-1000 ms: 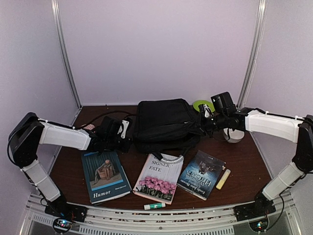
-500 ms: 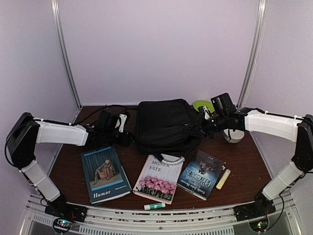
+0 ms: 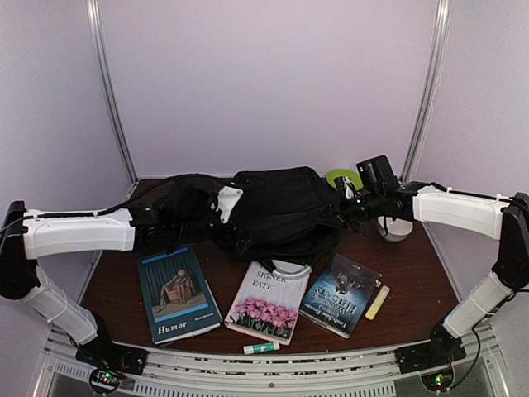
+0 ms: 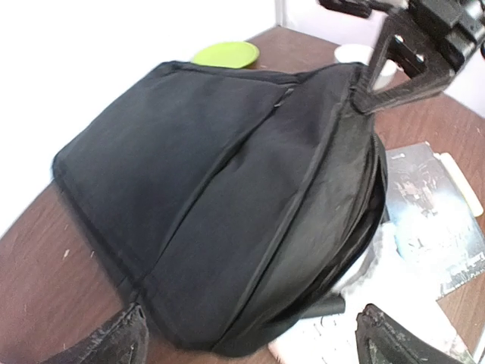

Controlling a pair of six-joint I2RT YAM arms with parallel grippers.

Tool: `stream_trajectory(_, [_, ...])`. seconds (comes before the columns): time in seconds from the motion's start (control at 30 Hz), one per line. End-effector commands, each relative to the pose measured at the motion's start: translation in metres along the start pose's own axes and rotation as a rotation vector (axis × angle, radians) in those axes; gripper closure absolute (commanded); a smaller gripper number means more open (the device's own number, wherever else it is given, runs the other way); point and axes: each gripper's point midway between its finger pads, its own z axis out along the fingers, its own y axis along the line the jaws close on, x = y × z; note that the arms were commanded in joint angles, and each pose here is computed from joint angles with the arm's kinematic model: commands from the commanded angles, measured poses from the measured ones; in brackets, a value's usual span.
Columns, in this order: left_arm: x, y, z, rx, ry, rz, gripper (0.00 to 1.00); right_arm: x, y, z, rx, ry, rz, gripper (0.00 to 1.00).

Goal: Pack the student bag
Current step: Unzip the student bag at the center of the board.

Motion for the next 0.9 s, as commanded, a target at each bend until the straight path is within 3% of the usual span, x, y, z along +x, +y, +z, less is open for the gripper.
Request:
stream_trajectory(0.0, [-0.008,-0.01,0.023,0.044,0.031,0.113,0.02,-0.01,0.027,-0.005,-0.107,-0.028,-0.01,1.0])
stream_trajectory(0.2, [-0.014,-0.012,0.058,0.038,0.075,0.176,0.02,-0.005,0.035,-0.01,-0.136,-0.022,-0.005,1.0])
stream_trajectory(0.63, [-0.018,-0.012,0.094,0.021,0.13,0.245,0.05,-0.004,0.053,-0.009,-0.164,0.009,-0.036,1.0])
stream_trajectory(0.77, [-0.017,-0.009,0.101,-0.002,0.133,0.233,0.2,-0.009,0.058,-0.007,-0.165,0.005,-0.048,1.0])
stream_trajectory(0.87, [-0.024,-0.001,0.101,-0.046,0.123,0.216,0.51,-0.015,0.06,-0.002,-0.156,0.009,-0.059,1.0])
